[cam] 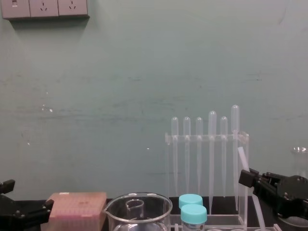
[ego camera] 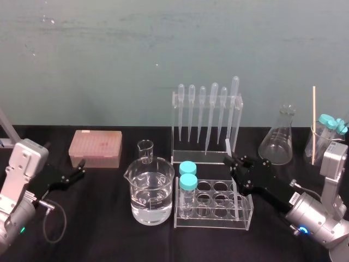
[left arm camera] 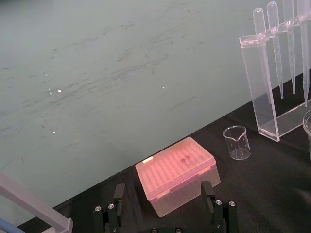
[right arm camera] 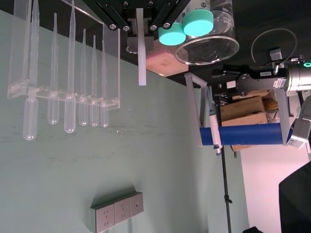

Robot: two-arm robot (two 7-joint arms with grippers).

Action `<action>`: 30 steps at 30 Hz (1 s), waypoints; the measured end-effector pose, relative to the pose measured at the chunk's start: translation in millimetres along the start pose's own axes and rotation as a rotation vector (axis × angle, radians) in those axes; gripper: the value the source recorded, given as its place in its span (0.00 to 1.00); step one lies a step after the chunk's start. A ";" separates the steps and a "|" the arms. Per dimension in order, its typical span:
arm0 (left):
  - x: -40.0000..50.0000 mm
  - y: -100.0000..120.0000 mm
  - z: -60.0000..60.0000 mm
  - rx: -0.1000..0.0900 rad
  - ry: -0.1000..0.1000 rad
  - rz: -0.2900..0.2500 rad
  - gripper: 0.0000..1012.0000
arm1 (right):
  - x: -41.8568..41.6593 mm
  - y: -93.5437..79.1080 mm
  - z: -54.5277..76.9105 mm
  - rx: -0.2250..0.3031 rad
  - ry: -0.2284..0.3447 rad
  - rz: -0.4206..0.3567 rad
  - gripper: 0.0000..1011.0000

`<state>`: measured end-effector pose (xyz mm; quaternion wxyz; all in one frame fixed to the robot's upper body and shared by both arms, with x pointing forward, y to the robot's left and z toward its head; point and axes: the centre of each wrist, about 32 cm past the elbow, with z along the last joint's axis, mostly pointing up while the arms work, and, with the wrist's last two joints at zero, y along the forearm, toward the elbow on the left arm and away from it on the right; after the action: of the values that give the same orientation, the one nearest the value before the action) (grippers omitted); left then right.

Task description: Pick up the stirring rod with one hand, then place it down.

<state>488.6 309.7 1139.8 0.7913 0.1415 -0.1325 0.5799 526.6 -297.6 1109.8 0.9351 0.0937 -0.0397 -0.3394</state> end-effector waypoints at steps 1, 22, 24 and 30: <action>0.0 0.0 0.0 0.000 0.000 0.000 0.99 | 0.0 0.0 0.1 0.000 0.000 0.000 0.07; 0.0 0.0 0.0 0.000 0.000 0.000 0.99 | 0.0 -0.6 0.8 0.007 -0.003 -0.003 0.40; 0.0 0.0 0.0 0.000 0.000 0.000 0.99 | -0.1 -0.7 0.8 0.007 -0.003 -0.003 0.48; 0.0 0.0 0.0 0.000 0.000 0.000 0.99 | -0.3 -0.6 0.8 0.008 -0.003 -0.003 0.64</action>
<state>488.6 309.7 1139.8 0.7913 0.1415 -0.1325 0.5799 525.9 -298.0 1110.5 0.9342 0.0973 -0.0422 -0.3406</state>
